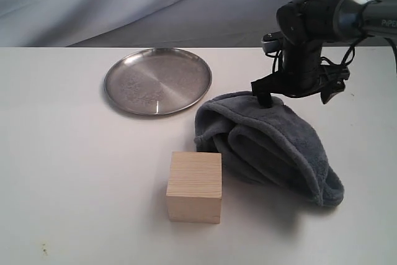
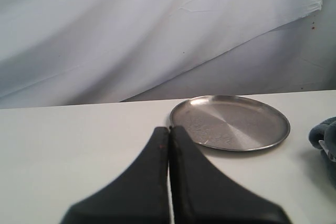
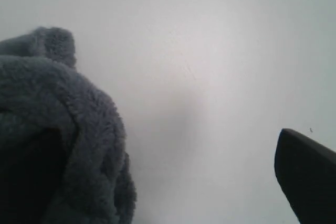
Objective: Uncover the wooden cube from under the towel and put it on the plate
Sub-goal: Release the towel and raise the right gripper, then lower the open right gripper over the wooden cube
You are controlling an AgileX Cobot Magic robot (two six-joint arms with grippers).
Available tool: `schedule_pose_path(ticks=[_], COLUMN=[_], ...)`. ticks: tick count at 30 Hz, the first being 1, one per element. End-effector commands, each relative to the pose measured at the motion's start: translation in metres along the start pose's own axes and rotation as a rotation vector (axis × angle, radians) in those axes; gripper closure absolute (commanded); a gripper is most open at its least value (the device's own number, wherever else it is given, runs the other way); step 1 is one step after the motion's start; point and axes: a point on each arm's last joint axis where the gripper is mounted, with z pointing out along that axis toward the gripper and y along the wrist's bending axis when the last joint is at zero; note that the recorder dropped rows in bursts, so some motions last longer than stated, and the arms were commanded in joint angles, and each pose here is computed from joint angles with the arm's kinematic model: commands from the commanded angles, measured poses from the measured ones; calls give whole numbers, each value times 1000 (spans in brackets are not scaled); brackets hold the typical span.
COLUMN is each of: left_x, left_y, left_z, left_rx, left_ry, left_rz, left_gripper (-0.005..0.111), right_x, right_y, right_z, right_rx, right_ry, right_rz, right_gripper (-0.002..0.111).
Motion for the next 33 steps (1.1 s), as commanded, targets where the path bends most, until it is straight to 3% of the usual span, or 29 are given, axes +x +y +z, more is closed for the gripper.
schedule_pose_path(ticks=[1, 12, 19, 24, 33], left_x=[1, 1, 1, 1, 1], left_y=[0, 0, 0, 0, 0], left_z=[0, 0, 0, 0, 0], left_rx=[5, 5, 5, 5, 5], left_ry=[-2, -2, -2, -2, -2], left_rz=[-4, -4, -4, -4, -4], left_gripper=[107, 107, 107, 107, 107], right_x=[-2, -5, 16, 34, 73], right_y=[-9, -36, -39, -25, 44], right_z=[-18, -105, -151, -178, -209], right_rx=[20, -9, -115, -201, -319], right_ry=[-23, -239, -211, -182, -144], right_rz=[14, 60, 57, 44, -80], right_gripper=[3, 3, 3, 3, 3])
